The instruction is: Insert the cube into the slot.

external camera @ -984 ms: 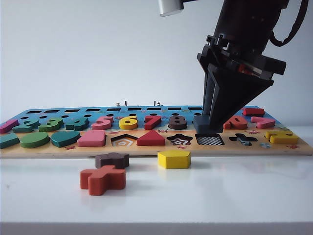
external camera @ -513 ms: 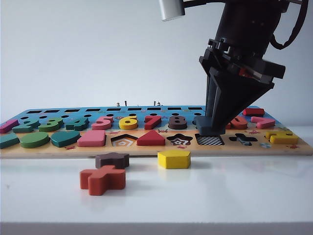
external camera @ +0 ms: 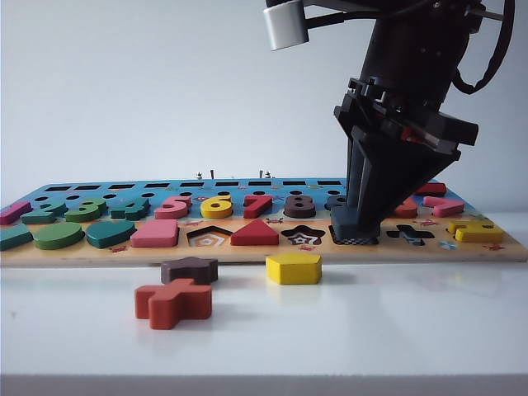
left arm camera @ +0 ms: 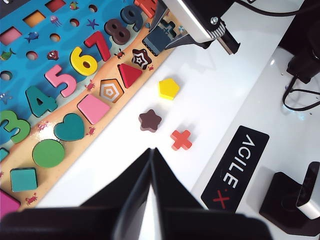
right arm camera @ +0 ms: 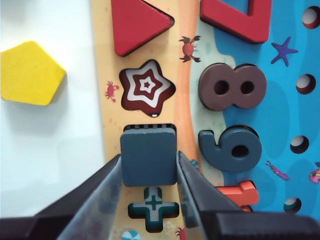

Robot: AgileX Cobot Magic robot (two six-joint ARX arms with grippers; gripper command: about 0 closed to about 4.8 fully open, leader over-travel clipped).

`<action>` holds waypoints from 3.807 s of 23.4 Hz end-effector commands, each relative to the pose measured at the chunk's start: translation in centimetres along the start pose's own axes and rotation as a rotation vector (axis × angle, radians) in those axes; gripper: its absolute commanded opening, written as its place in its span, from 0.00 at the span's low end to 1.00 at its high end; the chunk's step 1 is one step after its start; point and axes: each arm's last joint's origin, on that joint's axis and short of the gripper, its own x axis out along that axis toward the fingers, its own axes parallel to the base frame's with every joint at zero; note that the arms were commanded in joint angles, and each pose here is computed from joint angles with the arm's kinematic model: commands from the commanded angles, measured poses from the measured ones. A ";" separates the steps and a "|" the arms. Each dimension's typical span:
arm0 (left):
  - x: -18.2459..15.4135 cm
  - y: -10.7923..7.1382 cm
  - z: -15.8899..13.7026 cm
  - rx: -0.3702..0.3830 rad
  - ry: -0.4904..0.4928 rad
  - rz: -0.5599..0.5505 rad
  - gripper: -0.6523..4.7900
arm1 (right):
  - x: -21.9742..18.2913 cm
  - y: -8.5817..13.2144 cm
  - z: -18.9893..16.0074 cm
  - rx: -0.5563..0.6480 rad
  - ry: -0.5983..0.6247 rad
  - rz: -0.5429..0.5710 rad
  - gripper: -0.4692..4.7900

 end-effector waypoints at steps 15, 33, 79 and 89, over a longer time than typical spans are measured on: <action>-0.1 0.0 0.2 0.013 -0.014 0.000 0.16 | 0.1 -0.2 0.2 0.005 -0.013 -0.014 0.30; -0.1 0.0 0.2 0.013 -0.014 0.000 0.16 | 0.1 -0.2 0.2 0.031 -0.012 -0.013 0.38; -0.1 0.0 0.2 0.013 -0.014 0.000 0.16 | -5.6 -1.0 0.4 0.473 -0.246 -0.167 0.57; -0.1 0.0 0.1 0.013 -0.014 0.002 0.16 | -7.4 -2.1 1.0 0.633 -0.436 -0.261 0.57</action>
